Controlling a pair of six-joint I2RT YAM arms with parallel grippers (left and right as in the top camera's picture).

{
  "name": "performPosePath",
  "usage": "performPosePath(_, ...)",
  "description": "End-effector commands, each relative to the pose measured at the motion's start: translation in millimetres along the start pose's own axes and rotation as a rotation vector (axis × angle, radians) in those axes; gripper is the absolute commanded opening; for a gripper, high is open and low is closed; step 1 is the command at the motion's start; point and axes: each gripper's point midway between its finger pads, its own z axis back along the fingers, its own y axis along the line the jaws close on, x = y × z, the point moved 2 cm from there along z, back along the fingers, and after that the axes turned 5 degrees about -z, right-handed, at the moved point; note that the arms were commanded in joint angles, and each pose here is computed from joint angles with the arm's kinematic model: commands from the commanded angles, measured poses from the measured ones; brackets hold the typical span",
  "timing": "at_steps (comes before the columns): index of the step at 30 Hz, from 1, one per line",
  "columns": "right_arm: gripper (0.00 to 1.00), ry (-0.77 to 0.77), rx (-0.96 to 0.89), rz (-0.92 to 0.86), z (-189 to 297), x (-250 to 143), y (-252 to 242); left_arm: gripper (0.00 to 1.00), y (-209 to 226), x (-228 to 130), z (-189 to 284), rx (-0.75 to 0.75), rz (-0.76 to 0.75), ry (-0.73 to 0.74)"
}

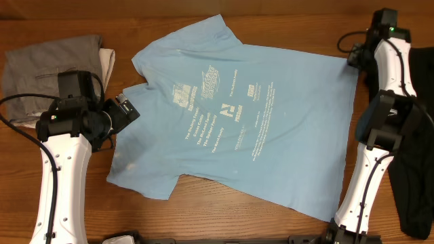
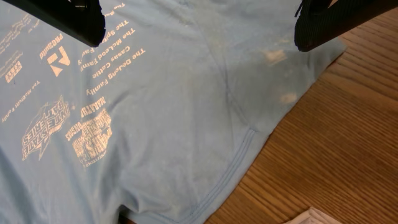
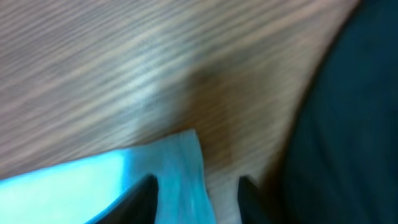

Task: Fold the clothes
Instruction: 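Move the right gripper down along the shirt's right edge to the lower-right hem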

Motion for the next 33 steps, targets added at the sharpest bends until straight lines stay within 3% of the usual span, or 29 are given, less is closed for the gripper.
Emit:
performPosePath(1,0.61,-0.161,0.071,-0.076,81.8,44.5,5.3,1.0,-2.3,-1.8,-2.1,-0.006,-0.015,0.01)
performPosePath(4,0.68,-0.21,0.094,-0.156,141.2,48.2,0.7,1.0,-2.3,-1.8,-2.1,-0.006,-0.015,0.01)
performPosePath(9,0.7,-0.238,0.085,-0.282,218.7,29.3,-23.6,1.0,-2.3,-1.8,-2.1,-0.006,-0.015,0.01)
performPosePath(15,0.76,-0.291,0.163,-0.26,276.4,19.3,-22.6,1.0,-2.3,-1.8,-2.1,-0.006,-0.014,0.01)
performPosePath(22,0.79,-0.418,0.361,-0.216,384.2,-8.4,-8.9,1.0,-2.3,-1.8,-2.1,-0.006,-0.015,0.01)
performPosePath(29,0.79,-0.474,0.38,-0.211,476.1,-90.4,-38.7,1.0,-2.3,-1.8,-2.1,-0.006,-0.015,0.01)
performPosePath(33,0.78,-0.423,0.33,-0.236,482.9,-156.3,-63.0,1.0,-2.3,-1.8,-2.1,-0.006,-0.015,0.01)
